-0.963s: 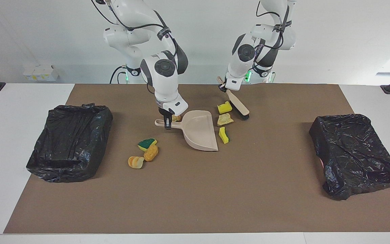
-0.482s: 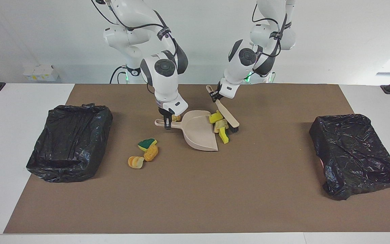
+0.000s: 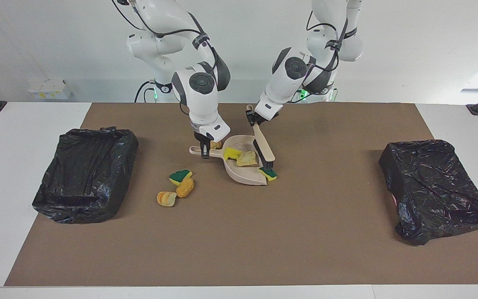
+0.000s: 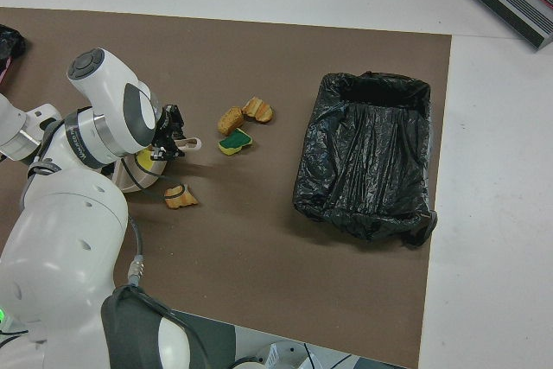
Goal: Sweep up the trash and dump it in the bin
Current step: 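Brush the sponges and crust into the dustpan with the left gripper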
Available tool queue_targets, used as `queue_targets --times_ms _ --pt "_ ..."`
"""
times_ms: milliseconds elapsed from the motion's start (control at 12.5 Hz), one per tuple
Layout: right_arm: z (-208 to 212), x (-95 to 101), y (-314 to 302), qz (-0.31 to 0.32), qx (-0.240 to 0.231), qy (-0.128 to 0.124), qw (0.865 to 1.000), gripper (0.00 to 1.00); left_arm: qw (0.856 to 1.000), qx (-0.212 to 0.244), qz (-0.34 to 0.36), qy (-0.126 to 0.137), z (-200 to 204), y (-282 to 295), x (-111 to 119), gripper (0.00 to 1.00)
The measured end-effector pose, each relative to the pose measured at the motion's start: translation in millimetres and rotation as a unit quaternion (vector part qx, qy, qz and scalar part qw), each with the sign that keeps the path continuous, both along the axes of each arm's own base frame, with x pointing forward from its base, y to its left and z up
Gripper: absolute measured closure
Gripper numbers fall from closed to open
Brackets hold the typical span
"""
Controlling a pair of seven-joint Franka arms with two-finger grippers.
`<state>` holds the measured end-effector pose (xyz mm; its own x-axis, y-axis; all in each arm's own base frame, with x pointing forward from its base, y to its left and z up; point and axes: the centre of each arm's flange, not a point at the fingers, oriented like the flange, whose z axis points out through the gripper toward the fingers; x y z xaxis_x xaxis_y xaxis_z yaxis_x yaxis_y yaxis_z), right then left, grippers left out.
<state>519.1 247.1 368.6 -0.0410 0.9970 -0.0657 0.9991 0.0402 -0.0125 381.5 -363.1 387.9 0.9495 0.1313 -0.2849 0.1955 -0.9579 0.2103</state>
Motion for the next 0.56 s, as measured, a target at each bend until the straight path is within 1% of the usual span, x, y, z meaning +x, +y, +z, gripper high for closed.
queue_targets --times_ms 161,241,401,562 --pt "0.1 0.0 0.0 0.000 0.000 0.000 1.000 0.67 1.000 0.002 -0.014 0.016 13.3 -0.6 2.3 0.74" --pt "0.1 0.0 0.0 0.000 0.000 0.000 1.000 0.67 1.000 -0.001 -0.018 0.012 24.8 2.1 10.7 0.74" --pt "0.1 0.0 0.0 0.000 0.000 0.000 1.000 0.67 0.998 -0.005 -0.055 -0.016 34.4 25.1 36.4 0.74" --pt "0.1 0.0 0.0 0.000 0.000 0.000 1.000 0.67 0.993 -0.005 -0.113 -0.033 26.3 68.7 65.2 0.74"
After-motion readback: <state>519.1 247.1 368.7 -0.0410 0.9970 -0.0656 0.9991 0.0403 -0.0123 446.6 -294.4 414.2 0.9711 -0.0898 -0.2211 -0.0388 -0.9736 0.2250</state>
